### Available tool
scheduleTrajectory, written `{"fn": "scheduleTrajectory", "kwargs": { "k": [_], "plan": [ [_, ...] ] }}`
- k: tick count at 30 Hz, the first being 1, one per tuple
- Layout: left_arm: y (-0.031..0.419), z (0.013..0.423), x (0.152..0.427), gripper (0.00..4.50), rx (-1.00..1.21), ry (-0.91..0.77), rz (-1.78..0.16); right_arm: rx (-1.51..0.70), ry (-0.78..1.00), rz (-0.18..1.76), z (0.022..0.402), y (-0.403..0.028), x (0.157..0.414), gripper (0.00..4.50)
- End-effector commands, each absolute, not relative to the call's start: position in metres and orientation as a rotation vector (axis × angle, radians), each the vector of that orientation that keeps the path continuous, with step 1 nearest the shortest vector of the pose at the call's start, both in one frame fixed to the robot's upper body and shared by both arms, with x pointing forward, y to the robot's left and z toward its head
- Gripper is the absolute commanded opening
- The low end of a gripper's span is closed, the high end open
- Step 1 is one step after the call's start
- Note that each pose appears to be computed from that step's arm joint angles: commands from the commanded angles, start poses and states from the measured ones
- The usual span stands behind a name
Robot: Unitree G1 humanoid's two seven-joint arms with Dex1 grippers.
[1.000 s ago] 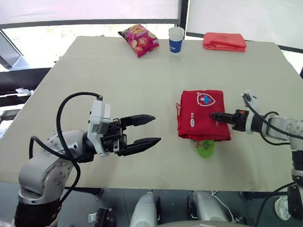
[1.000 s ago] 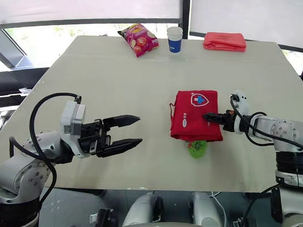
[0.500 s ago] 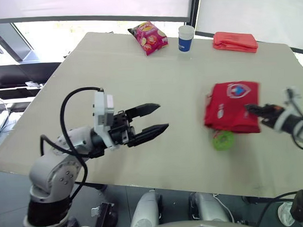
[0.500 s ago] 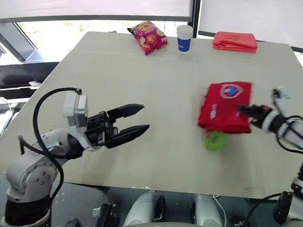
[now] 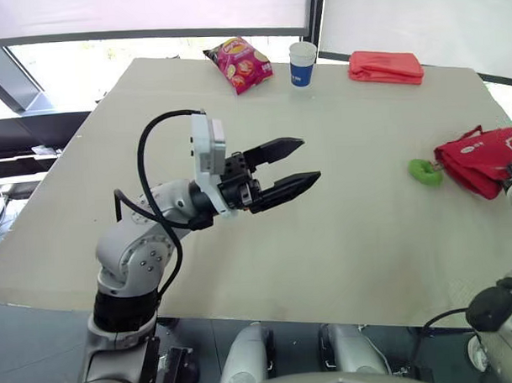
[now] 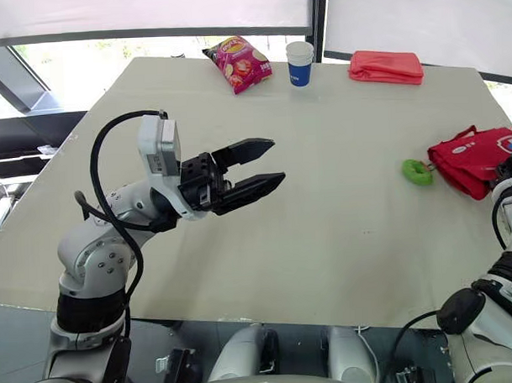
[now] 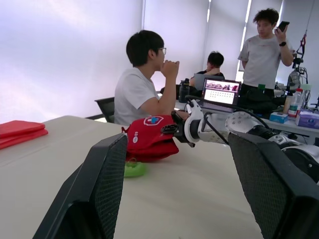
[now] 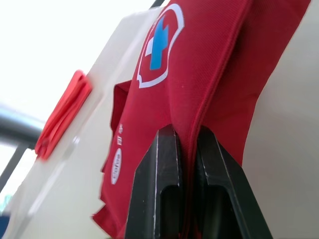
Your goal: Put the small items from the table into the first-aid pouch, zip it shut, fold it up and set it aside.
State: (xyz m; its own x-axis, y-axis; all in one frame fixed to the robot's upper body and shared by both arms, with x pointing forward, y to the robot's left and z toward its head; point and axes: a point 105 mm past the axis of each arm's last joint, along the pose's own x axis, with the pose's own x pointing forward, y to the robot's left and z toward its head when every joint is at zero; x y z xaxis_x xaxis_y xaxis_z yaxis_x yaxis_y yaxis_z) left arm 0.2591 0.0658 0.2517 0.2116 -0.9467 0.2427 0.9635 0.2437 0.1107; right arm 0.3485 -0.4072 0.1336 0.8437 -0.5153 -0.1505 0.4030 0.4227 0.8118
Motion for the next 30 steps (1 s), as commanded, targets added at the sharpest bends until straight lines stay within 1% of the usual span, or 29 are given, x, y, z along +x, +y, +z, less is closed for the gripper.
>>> {"fn": "scheduleTrajectory", "kwargs": {
  "k": [1, 5, 9, 13, 16, 19, 24, 27, 30],
  "plan": [
    [0.062, 0.257, 0.255, 3.43, -0.054, -0.309, -1.358, 1.004, -0.234, -0.664, 0.135, -0.421, 0.347, 0.03],
    [0.059, 0.256, 0.256, 3.43, -0.046, -0.303, -1.370, 0.982, -0.183, -0.672, 0.119, -0.410, 0.349, 0.03],
    [0.061, 0.257, 0.257, 3.43, -0.038, -0.303, -1.367, 0.925, -0.169, -0.657, 0.119, -0.407, 0.339, 0.03],
    [0.063, 0.258, 0.256, 3.43, -0.053, -0.308, -1.369, 0.890, -0.161, -0.630, 0.124, -0.395, 0.328, 0.03],
    [0.065, 0.255, 0.255, 3.43, -0.061, -0.287, -1.394, 0.872, -0.131, -0.624, 0.118, -0.383, 0.327, 0.03],
    [0.072, 0.247, 0.258, 3.43, -0.018, -0.247, -1.404, 0.896, -0.103, -0.636, 0.112, -0.363, 0.325, 0.03],
    [0.082, 0.246, 0.264, 3.43, 0.000, -0.232, -1.376, 0.957, -0.072, -0.647, 0.102, -0.321, 0.316, 0.03],
    [0.082, 0.245, 0.263, 3.43, 0.001, -0.231, -1.379, 0.957, -0.041, -0.641, 0.095, -0.310, 0.315, 0.03],
    [0.080, 0.245, 0.261, 3.43, -0.002, -0.231, -1.388, 0.953, -0.029, -0.637, 0.091, -0.308, 0.316, 0.03]
  ]
}}
